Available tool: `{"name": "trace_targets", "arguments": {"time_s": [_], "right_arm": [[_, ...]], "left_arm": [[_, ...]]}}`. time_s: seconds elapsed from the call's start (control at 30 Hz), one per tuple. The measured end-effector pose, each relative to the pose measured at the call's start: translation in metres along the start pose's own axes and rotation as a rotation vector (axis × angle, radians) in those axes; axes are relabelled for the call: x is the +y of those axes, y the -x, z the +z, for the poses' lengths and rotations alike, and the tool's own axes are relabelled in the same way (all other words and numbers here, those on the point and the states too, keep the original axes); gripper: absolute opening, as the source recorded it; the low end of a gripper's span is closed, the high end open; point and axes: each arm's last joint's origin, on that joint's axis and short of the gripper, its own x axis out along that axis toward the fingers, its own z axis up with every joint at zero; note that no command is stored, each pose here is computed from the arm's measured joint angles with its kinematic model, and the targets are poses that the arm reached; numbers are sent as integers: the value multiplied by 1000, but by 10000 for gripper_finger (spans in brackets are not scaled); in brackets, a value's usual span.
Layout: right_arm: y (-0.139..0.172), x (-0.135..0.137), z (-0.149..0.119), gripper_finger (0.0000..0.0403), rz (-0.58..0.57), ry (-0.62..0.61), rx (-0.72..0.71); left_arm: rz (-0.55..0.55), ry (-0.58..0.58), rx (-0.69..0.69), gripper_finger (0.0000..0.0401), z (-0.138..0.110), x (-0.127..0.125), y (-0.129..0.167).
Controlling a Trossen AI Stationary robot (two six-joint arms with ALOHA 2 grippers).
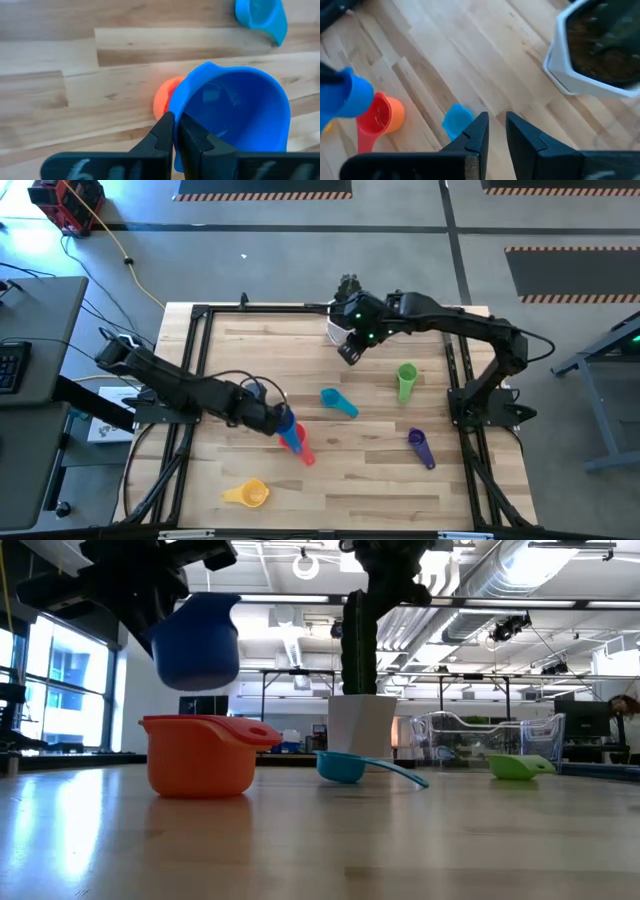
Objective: Nest measuring cups in basket
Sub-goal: Put the blue measuring cup on top of the light red measuring cup
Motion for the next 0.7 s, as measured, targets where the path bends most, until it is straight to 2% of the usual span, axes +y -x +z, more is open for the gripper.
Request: {"name": "trace_targets", "arguments": {"time_s": [0.2,0.37,0.7], "right_arm": [[18,-5,-8,57,-31,-57,10],[23,-6,-15,57,-74,-54,48],[25,-1,-23,57,-95,5,85]], "left_arm": [[17,-24,2,5,-14,-17,-10],[21,-36,1,5,-22,-26,-17],[46,57,-32,5,-29,-23,-21]]}}
